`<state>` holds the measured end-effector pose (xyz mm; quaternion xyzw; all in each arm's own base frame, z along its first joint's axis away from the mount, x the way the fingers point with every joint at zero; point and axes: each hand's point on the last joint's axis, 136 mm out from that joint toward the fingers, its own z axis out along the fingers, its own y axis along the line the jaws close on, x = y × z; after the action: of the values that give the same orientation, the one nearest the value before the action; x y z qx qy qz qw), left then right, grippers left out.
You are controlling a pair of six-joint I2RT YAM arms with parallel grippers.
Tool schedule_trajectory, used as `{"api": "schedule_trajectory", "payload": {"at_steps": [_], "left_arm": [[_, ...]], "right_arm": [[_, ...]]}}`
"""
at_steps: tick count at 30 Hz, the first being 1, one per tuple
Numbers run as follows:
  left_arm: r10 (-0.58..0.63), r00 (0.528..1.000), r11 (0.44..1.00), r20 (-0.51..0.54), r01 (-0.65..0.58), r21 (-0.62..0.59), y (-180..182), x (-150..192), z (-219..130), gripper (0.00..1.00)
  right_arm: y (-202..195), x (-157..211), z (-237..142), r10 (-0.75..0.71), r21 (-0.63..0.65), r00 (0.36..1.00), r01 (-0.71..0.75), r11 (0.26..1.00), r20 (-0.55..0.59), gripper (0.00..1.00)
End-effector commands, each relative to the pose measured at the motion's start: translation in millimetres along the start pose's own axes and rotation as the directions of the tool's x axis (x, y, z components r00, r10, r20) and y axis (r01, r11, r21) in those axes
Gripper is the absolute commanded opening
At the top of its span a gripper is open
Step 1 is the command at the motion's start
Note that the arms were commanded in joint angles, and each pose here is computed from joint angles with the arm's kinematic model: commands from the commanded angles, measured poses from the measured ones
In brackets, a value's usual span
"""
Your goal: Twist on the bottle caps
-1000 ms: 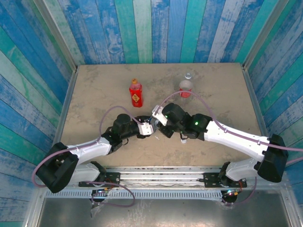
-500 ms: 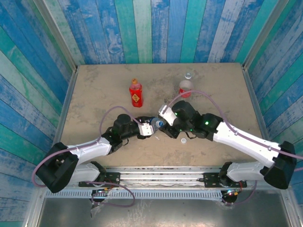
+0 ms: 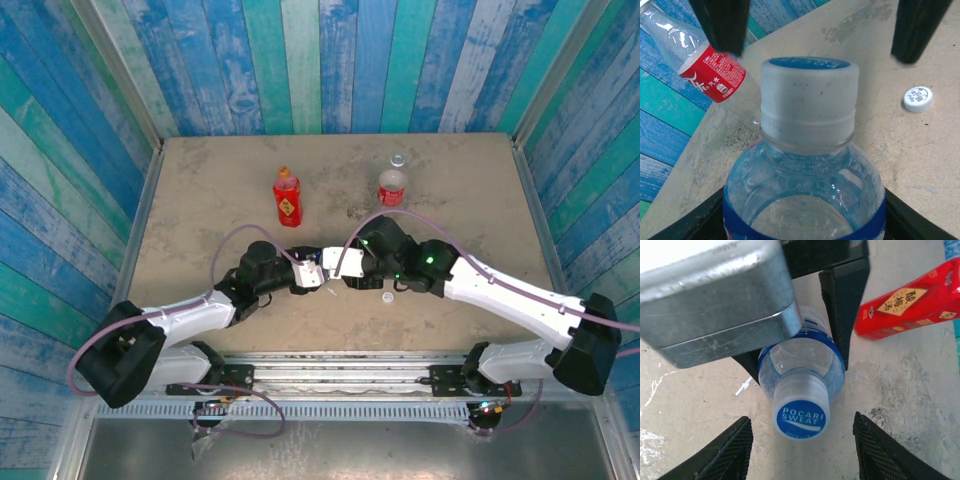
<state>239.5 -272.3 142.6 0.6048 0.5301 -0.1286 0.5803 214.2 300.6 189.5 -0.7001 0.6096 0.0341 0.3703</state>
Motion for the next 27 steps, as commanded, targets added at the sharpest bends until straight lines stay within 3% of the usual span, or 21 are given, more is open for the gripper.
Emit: {"api": "schedule_trajectory", "payload": {"at_steps": [1,9,13,16,20,24,26,27], "left_arm": [[0.007,1.0,1.0,0.029,-0.007,-0.006,2,-8,-2,0.59],[0.007,1.0,1.0,0.024,-0.007,-0.005,2,-7,-1,0.59],[0.006,1.0,1.0,0.023,-0.006,-0.004,2,-7,-1,0.59],[0.009,1.0,1.0,0.027,-0.009,-0.006,2,-8,-1,0.59],[0.009,0.999,1.0,0.031,-0.009,-0.005,2,-9,-1,0.59],[0.008,0.999,1.0,0.032,-0.007,-0.003,2,-9,-1,0.59],[-0.008,0.999,1.0,0.036,0.008,-0.009,3,-10,-1,0.59],[-0.035,0.998,0.999,0.046,0.035,-0.015,5,-12,-1,0.59]], "right_arm": [[-6,-5,4,-0.033,0.01,0.999,0.033,0.999,-0.004,0.49],[-6,-9,4,0.091,0.005,0.996,-0.091,0.996,0.015,0.3],[-5,-9,3,0.254,0.008,0.967,-0.254,0.967,0.035,0.21],[-12,-8,1,0.419,0.042,0.906,-0.422,0.906,0.053,0.16],[-13,-5,0,0.52,0.053,0.851,-0.524,0.85,0.069,0.15],[-12,-1,-3,0.493,0.064,0.868,-0.497,0.866,0.059,0.18],[-6,-2,-6,0.429,0.034,0.902,-0.431,0.902,0.045,0.28],[-3,-3,-9,0.385,0.023,0.922,-0.386,0.922,0.045,0.38]]}}
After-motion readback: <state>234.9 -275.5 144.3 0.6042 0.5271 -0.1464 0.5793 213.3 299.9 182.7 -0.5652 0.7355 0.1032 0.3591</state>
